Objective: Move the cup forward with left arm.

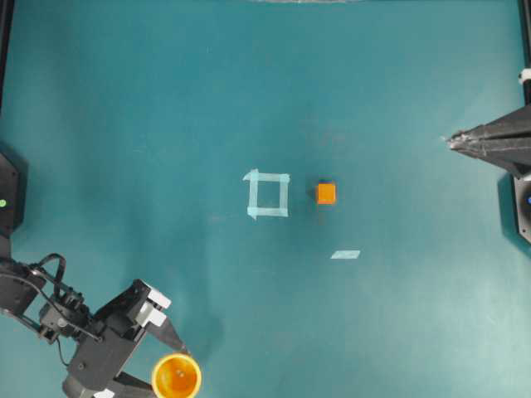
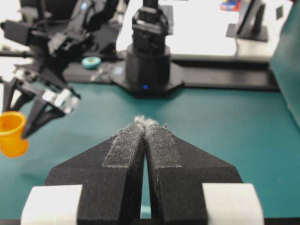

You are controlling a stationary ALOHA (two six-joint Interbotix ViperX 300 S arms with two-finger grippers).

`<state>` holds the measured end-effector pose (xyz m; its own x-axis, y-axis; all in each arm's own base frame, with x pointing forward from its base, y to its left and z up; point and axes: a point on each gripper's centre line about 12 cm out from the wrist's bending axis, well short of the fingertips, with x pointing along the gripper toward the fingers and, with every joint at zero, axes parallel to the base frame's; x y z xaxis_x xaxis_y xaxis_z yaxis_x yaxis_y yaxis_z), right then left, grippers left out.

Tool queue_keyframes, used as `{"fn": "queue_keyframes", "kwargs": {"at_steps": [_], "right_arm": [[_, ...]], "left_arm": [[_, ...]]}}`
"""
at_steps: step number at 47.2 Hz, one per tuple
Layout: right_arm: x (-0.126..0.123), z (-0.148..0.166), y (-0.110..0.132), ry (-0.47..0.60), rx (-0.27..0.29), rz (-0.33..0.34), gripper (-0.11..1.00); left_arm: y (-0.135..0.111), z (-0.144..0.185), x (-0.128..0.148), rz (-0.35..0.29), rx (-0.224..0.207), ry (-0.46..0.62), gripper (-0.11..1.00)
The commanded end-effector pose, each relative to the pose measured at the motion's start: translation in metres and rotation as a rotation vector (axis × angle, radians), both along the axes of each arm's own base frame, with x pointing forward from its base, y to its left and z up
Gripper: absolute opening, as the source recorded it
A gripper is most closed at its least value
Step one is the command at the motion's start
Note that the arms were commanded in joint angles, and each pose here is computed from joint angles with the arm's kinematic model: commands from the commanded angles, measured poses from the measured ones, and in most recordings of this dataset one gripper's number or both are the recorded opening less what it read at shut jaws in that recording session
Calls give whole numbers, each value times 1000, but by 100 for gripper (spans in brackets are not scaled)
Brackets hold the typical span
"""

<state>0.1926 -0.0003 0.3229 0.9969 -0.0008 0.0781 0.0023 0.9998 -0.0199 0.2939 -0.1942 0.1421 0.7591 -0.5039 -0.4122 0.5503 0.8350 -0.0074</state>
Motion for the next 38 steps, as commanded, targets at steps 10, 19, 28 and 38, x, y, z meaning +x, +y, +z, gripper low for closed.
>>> {"fn": "queue_keyframes", "kwargs": {"at_steps": [10,19,28,38], "right_arm": [[1,14,0,-34,0,-1,0],[1,14,0,-34,0,0,0],[1,14,0,-34,0,0,0],[1,14,0,-34,0,0,0]], "left_arm": [[-5,9,3,-9,-12,-31,66],[-5,9,3,-9,-10,-32,66],[-5,10,4,-10,-10,-34,66],[-5,10,4,-10,-11,-35,66]]}}
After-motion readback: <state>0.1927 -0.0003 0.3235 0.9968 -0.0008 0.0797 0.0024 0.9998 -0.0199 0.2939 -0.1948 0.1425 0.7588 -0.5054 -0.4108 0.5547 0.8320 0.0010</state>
